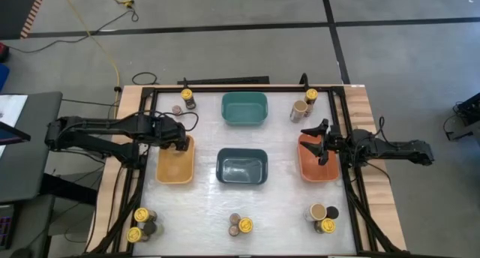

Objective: Sort spices by type
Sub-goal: Put the gold seasoning bottle into the yellow bin

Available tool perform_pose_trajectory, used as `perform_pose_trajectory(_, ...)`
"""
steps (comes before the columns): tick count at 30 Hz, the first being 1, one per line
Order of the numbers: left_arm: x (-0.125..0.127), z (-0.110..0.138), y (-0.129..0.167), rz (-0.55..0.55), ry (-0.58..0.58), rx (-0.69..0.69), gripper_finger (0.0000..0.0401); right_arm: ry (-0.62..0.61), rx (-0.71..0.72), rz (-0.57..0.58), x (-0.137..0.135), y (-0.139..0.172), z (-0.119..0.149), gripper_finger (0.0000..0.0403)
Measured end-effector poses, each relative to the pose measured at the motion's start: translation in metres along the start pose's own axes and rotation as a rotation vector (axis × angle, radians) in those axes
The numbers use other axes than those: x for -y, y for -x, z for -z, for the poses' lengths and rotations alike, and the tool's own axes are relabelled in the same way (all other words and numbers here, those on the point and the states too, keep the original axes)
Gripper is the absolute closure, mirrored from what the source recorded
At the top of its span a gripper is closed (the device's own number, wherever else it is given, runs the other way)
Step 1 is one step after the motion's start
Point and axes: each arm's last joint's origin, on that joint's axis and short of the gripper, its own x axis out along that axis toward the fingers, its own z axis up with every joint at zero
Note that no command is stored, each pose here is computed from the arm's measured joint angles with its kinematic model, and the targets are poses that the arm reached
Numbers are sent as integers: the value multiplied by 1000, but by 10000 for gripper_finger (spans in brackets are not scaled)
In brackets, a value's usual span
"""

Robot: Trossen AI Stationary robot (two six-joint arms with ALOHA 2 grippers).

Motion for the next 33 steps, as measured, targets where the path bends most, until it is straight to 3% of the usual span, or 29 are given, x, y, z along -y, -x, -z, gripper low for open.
perform_pose_trajectory(28,6,-6,15,37,84,24,84,0,0,0,0,0,0,117)
perform_pose_trajectory(33,3,-7,20,4,84,21,84,0,0,0,0,0,0,117)
